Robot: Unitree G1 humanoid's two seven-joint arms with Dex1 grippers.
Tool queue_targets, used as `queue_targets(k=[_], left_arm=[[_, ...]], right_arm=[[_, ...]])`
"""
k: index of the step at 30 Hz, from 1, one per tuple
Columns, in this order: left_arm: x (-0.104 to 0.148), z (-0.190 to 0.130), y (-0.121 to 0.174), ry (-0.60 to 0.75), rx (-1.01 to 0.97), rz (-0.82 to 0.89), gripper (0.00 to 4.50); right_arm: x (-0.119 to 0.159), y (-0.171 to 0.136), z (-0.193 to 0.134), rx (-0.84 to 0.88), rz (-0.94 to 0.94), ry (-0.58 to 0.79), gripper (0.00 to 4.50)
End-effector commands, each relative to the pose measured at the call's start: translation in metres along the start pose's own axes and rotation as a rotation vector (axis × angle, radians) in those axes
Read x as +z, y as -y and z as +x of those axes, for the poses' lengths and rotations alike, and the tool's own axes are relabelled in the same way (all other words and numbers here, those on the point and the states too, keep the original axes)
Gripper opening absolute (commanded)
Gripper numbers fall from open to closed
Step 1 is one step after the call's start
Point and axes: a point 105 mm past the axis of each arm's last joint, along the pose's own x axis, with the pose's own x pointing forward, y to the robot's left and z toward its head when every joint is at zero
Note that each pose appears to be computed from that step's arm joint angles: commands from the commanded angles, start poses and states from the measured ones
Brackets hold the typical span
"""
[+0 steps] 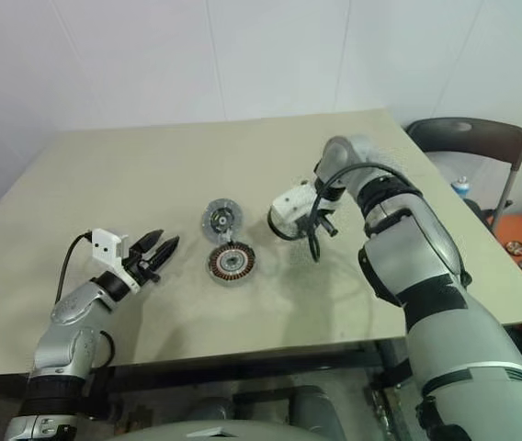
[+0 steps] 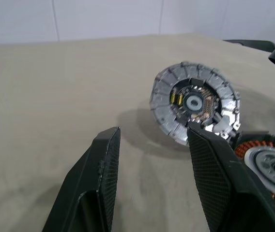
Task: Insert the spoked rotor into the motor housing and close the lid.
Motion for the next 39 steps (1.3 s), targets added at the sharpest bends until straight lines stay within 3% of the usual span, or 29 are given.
queue_targets(k=[1, 10, 17, 29, 39], left_arm=[[0.014, 0.006, -0.001, 0.049, -0.014, 0.032, 2.34], [0.021, 0.006, -0.002, 0.072, -0.017, 0.043, 2.34], [0.024, 0.003, -0.005, 0.070, -0.007, 0.054, 2.34], [0.024, -0.001, -0.004, 0.074, 0.009, 0.055, 2.34], [0.023, -0.004, -0.004, 0.076, 0.020, 0.051, 2.34]], right_arm=[[0.044, 0.006, -0.017, -0.023, -0.110, 0.124, 0.05], [0.085, -0.017, 0.000, 0.162, -0.103, 0.249, 0.05], [0.111, 0.003, 0.020, 0.148, -0.144, 0.308, 0.05], [0.086, 0.016, 0.044, 0.100, -0.134, 0.199, 0.05], [0.093, 0.023, 0.049, 0.098, -0.140, 0.211, 0.05]])
